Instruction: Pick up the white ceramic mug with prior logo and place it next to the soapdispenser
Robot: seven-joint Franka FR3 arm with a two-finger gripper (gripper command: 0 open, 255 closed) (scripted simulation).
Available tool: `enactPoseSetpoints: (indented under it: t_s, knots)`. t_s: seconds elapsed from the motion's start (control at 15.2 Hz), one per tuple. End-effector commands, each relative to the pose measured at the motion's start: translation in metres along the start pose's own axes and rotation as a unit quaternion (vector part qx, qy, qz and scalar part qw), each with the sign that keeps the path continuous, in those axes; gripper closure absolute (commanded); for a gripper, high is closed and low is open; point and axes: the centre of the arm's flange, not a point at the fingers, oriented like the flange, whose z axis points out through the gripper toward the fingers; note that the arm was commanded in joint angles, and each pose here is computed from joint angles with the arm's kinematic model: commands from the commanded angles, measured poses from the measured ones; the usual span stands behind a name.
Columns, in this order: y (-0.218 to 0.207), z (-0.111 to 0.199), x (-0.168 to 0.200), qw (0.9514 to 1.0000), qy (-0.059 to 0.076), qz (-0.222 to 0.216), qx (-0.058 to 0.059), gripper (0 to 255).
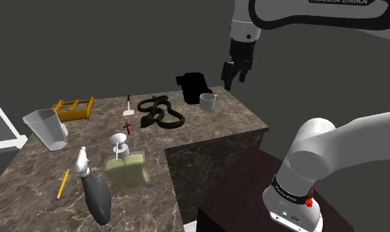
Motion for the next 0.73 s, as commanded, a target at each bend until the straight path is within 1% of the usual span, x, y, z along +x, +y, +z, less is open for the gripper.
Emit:
enactPoseSetpoints:
  t_s: [0.0,0.66]
  knots:
    - [0.000,0.000,0.000,1.0000,0.000,0.000,0.000,0]
    - [0.056,0.077,0.097,0.9998,-0.012,-0.012,0.006,0]
